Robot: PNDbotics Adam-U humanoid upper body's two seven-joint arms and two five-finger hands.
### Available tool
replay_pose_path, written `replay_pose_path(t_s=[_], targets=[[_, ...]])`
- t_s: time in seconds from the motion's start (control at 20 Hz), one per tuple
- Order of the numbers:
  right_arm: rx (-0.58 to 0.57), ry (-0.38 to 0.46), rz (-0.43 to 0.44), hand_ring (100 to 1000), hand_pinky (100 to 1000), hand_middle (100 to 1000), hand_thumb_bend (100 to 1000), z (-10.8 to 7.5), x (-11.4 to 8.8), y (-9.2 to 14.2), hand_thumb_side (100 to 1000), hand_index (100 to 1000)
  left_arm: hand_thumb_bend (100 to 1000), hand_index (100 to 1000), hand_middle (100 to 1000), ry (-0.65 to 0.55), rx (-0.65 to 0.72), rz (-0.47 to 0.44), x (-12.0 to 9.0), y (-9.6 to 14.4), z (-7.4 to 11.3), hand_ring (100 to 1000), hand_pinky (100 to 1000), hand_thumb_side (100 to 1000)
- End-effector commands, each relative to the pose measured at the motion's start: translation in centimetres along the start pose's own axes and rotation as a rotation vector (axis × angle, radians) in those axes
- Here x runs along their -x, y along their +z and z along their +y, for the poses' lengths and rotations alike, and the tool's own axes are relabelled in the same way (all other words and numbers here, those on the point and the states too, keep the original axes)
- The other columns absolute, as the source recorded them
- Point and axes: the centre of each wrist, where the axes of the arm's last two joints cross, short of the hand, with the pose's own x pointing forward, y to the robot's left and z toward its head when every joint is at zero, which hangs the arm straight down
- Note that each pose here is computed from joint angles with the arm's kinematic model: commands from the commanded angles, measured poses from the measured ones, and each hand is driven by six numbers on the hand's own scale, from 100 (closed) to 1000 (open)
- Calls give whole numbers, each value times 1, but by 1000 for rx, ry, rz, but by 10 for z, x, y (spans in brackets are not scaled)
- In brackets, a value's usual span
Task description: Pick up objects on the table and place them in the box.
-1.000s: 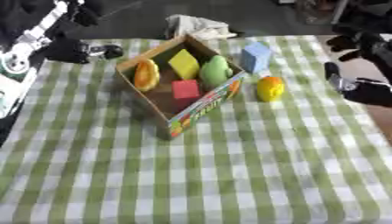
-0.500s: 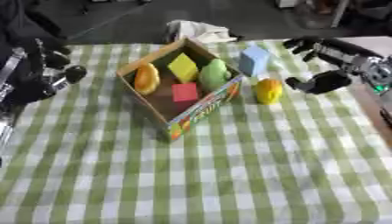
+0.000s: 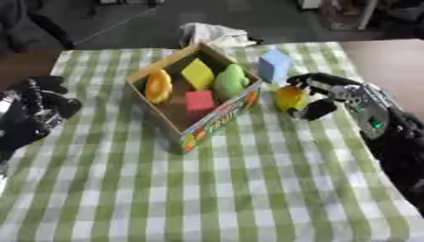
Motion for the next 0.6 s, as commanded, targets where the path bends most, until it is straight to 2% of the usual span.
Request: replay_pose_path(t_s=[0.05,0.15,0.25,0.3,0.35,0.55,0.6], targets=[[76,9,17,814,756,793,270,-9,-1,-2,240,902,780,777,630,-6,-12,-11,-5,1,4,646,712,532],[132,5,26,756,726,715,250,-5,-2,-4,198,842,777,776,628,3,-8,-3,-4,1,3,645,711,530],[209,8,41,683,689,606,232,-3,-2,-4,119,748,774,775,627,12,-7,4,-2,2,1,643,710,529],[251,13,50,672,684,591,229,-2,-3,-5,107,734,774,775,627,15,-6,7,-2,2,1,643,710,529],[298,17,57,606,650,500,204,-2,-3,-5,100,641,771,775,626,19,-6,10,-1,2,0,642,709,527],[492,18,76,529,609,389,160,-6,-5,-4,100,526,768,775,625,29,-5,22,2,4,-2,641,709,525],[530,13,73,527,607,390,100,-10,-7,-3,100,526,767,775,624,31,-5,25,2,4,-2,641,709,525]])
